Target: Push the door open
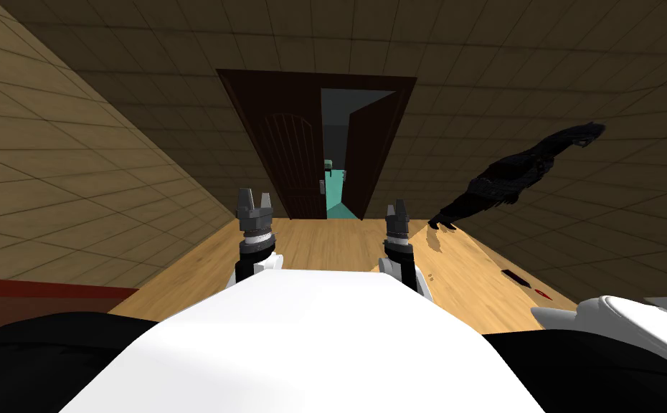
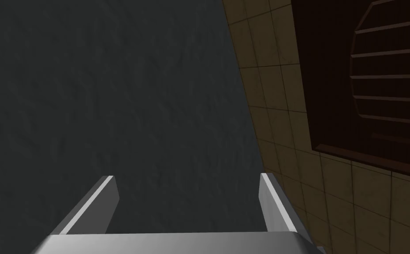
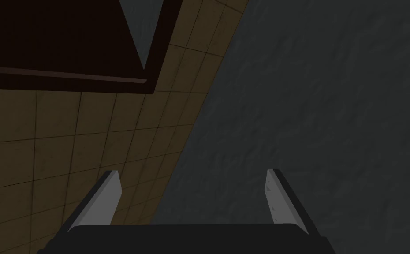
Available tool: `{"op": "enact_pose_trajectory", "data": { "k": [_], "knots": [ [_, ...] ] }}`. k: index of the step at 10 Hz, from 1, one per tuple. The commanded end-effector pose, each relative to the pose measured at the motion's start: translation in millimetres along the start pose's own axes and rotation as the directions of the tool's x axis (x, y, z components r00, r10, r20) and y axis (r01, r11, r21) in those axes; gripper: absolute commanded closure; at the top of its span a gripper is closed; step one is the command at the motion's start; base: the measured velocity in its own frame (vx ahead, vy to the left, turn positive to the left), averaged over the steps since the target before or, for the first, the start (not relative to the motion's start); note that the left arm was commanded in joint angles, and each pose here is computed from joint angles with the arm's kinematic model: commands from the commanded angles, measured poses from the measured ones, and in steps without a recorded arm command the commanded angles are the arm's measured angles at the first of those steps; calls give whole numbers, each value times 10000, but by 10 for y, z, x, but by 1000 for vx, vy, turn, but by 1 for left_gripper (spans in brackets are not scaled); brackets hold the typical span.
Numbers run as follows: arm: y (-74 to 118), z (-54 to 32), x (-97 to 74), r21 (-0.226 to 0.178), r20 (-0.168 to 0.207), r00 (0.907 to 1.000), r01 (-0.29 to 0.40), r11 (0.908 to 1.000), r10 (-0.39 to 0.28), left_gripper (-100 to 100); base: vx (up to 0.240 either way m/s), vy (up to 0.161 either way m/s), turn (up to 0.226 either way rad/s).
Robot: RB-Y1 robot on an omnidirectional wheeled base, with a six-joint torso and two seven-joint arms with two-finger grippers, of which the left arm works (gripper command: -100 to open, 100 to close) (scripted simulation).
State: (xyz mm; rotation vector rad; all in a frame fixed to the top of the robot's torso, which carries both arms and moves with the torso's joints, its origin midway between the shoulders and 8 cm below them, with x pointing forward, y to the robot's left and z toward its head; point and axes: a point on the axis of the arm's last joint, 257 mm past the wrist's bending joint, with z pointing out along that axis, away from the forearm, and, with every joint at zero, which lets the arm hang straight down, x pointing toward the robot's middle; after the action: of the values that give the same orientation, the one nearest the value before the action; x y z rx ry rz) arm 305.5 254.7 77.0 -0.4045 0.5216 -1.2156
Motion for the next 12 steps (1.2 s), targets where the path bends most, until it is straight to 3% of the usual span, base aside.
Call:
{"op": "enact_pose_trajectory", "data": {
  "k": [1,7,12],
  "knots": [
    [126,-15,37,-180,-99,9999,40,9998,-41,-100,85,48,-4],
    [554,-68,149,-807,-369,9992,146,9966,-176,-100,87,-6,3],
    [1099,-141,277,-1631,-615,9975,234,9863,-338,-100,111,8,3]
  ]
}}
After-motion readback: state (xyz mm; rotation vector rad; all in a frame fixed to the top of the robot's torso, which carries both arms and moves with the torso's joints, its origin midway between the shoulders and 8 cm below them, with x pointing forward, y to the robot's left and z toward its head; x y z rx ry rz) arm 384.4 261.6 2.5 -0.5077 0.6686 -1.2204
